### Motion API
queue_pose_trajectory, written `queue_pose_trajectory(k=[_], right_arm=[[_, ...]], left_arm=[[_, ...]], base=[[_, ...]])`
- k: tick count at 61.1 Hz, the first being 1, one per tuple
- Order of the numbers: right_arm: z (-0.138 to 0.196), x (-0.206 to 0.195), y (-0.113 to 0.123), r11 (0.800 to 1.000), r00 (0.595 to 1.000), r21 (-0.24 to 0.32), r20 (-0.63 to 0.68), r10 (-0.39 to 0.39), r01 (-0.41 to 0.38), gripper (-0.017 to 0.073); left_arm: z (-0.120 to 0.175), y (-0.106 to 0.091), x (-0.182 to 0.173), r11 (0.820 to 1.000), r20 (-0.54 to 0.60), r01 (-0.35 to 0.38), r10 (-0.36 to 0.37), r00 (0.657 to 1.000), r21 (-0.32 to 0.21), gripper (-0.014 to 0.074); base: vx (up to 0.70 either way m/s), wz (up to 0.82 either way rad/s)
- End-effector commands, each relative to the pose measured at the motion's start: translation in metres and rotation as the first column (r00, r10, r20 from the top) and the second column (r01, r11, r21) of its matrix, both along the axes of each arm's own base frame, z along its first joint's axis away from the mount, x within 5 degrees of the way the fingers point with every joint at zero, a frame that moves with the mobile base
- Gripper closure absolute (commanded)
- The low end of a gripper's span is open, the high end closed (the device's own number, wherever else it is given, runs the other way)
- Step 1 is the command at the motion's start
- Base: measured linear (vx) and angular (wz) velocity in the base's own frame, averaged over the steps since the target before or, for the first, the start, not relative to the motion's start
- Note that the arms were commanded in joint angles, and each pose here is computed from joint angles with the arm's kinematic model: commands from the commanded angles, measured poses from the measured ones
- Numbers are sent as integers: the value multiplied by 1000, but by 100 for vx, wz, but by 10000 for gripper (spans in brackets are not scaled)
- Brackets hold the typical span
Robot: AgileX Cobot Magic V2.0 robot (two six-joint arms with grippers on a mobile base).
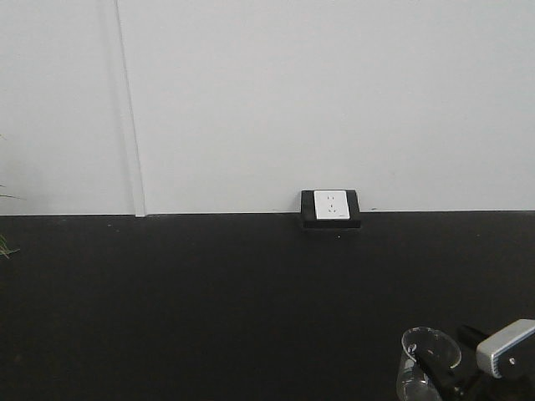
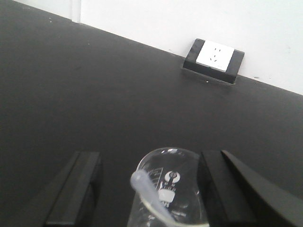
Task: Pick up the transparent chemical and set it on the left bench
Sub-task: 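Close the right gripper on the dropper bulb and lift it out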
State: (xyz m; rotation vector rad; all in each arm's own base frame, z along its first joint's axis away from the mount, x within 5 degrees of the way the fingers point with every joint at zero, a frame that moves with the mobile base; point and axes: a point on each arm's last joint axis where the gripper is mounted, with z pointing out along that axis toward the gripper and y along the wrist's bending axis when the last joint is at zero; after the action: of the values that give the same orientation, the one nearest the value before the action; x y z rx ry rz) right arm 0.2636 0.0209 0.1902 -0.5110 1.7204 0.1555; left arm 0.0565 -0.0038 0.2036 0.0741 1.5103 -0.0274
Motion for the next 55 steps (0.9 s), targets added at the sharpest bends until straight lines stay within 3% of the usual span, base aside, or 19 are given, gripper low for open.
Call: queue_pose_trajectory(k=[1, 30, 55], right_arm=[[20, 13, 2, 998, 994, 60, 112, 15, -22, 63], [-13, 28, 4, 995, 999, 81, 16, 50, -51, 71], [-12, 30, 3, 995, 998, 89, 43, 42, -46, 195]], left_arm=[[3, 0, -1, 1000, 80, 1, 0, 997, -14, 597], [3, 0, -1, 1000, 80, 1, 0, 997, -14, 597], [3, 0, -1, 1000, 80, 1, 0, 997, -14, 597]], base=[[0, 0], [0, 0], [0, 0]])
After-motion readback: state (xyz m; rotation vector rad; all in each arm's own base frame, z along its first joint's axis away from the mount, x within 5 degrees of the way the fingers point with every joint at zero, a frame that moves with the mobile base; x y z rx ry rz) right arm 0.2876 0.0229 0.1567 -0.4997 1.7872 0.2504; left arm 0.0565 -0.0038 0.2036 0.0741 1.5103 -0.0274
